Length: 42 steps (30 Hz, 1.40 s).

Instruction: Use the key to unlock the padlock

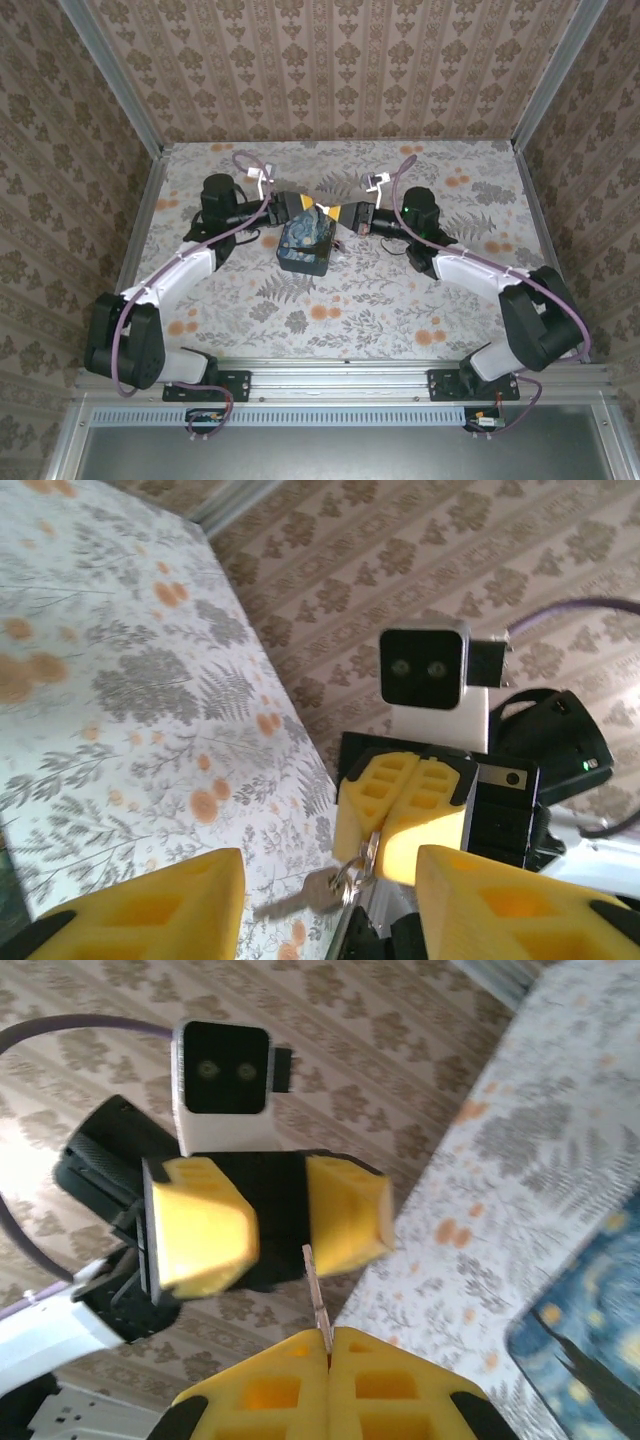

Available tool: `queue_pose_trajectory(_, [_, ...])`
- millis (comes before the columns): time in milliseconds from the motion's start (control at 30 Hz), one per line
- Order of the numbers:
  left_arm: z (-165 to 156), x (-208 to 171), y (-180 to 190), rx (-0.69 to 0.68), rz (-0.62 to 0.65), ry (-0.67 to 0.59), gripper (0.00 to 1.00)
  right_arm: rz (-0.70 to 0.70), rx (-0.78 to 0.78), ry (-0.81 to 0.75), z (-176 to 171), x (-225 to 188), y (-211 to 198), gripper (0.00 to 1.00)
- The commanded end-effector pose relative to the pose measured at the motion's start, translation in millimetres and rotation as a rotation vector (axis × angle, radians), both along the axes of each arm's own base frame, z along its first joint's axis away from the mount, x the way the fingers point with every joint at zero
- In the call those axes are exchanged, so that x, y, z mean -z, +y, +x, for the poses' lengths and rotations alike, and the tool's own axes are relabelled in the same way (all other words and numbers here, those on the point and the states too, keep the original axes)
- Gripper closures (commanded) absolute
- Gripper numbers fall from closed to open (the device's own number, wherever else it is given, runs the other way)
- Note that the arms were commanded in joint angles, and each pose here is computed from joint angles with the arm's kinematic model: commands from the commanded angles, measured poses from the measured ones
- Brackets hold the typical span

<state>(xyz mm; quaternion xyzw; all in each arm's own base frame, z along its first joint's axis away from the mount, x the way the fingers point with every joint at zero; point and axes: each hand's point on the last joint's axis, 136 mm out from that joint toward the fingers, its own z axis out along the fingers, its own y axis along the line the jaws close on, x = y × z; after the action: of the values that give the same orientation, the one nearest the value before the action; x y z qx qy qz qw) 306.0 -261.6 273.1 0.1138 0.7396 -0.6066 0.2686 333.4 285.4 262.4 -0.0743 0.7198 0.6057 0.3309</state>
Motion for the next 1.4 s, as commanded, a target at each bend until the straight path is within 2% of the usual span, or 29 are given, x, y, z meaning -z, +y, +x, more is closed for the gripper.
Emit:
queue_pose_trajectory(0, [-1,4,13,-0.043,0.067,-0.008,0.48,-0.146,0.047,0.022,2,24,-23,1.00])
queue_pose_trajectory(67, [0,19,17,-0.062,0.124,0.024,0.48,-0.167,0.067,0.014,-2,24,-36,1.00])
queue_pose_trajectory(133, [-5,38,17,-0.065,0.244,0.027,0.48,-0.224,0.087,0.037,-2,37,-50,1.00])
queue_pose_trajectory(233, [-22,61,12,-0.013,0.566,-0.119,0.50,-0.315,0.127,0.088,-1,56,-73,1.00])
queue_pose_trajectory(300, [-28,65,3,0.073,0.725,-0.257,0.49,-0.359,0.163,0.135,3,67,-92,1.00])
queue_pose_trajectory(467, [-46,77,-32,0.371,0.948,-0.536,0.40,-0.446,0.231,0.239,5,89,-128,1.00])
queue_pose_trajectory(600, [-54,108,-51,0.627,1.116,-0.700,0.38,-0.435,0.297,0.311,3,101,-154,1.00])
queue_pose_trajectory(667, [-48,126,-55,0.721,1.216,-0.766,0.37,-0.436,0.348,0.353,1,109,-169,1.00])
queue_pose_trajectory(900, [-33,160,-80,0.912,1.299,-0.823,0.29,-0.420,0.491,0.417,-7,122,-195,1.00])
queue_pose_trajectory(1067, [-15,195,-85,1.016,1.479,-0.798,0.27,-0.419,0.550,0.441,-15,127,-203,1.00])
queue_pose_trajectory(1367, [-1,219,-83,1.098,1.605,-0.750,0.25,-0.444,0.676,0.488,-32,142,-230,1.00])
